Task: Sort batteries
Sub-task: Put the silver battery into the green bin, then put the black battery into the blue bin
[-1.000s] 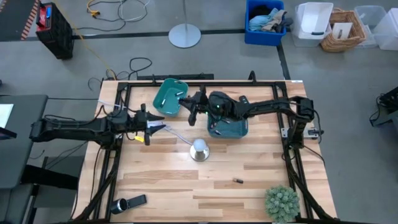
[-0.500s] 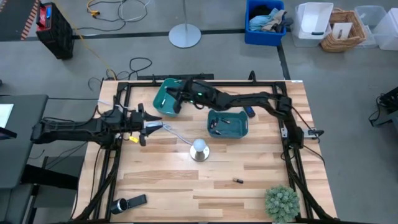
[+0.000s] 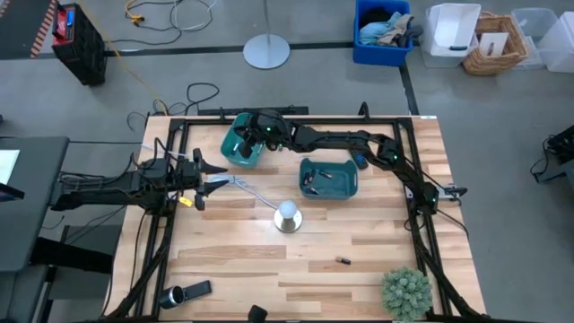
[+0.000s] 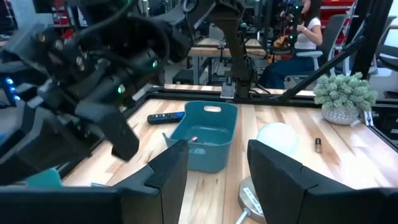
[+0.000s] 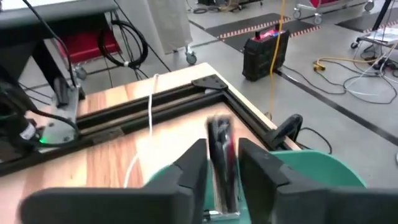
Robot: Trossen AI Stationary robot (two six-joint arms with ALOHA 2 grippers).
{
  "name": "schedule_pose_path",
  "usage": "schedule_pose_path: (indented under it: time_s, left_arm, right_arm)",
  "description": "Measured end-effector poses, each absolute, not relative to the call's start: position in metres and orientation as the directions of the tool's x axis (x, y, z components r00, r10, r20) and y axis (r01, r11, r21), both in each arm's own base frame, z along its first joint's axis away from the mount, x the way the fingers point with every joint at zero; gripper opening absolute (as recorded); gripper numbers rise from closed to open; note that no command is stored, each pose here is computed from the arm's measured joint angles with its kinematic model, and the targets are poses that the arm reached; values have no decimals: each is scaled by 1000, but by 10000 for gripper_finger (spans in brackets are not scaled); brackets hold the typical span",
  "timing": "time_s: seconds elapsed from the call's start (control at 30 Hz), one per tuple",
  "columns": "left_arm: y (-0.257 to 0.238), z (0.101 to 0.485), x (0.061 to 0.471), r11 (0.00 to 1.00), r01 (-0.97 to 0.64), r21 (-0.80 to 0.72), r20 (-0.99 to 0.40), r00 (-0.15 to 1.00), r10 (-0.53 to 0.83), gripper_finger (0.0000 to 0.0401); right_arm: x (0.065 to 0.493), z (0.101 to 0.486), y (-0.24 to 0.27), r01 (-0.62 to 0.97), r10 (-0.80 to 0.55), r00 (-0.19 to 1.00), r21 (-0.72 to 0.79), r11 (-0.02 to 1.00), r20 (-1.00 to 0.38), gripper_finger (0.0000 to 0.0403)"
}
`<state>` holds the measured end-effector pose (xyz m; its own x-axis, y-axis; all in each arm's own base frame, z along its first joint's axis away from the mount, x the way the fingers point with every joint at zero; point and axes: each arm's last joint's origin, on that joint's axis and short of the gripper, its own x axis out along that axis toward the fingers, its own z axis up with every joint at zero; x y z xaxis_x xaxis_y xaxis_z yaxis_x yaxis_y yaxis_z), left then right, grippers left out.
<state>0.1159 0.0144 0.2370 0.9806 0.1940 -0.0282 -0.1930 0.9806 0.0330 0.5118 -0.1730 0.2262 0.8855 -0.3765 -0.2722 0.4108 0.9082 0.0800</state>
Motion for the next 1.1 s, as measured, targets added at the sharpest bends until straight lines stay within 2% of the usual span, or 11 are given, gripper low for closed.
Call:
schedule_pose_path:
  time_s: [0.2, 0.33, 0.5, 0.6, 0.77, 0.97, 1.1]
  left_arm:
    - [15, 235, 116, 977, -210, 39, -50, 976, 212, 162]
    - [15, 235, 116, 976, -214, 40, -52, 975, 215, 162]
    - [15, 234, 116, 976, -214, 48, -58, 975, 217, 162]
    - [15, 233, 116, 975, -215, 50, -67, 974, 218, 163]
    - [16, 232, 116, 974, -220, 52, -78, 972, 223, 163]
    - [17, 224, 132, 975, -213, 64, -154, 963, 221, 163]
    - [16, 220, 152, 986, -154, 56, -155, 975, 161, 163]
  right_arm:
    - [508, 233, -175, 414, -381, 879, 62, 908, -286, 175]
    - [505, 242, -173, 408, -380, 880, 47, 912, -285, 197]
    - [489, 255, -163, 438, -414, 864, 20, 899, -287, 187]
    - [471, 264, -154, 436, -422, 884, 26, 900, -202, 171]
    - [421, 274, -125, 435, -432, 899, 40, 899, -74, 152]
    - [358, 272, -79, 443, -442, 897, 33, 896, -25, 151]
    - [323, 276, -46, 461, -461, 887, 4, 887, -11, 150]
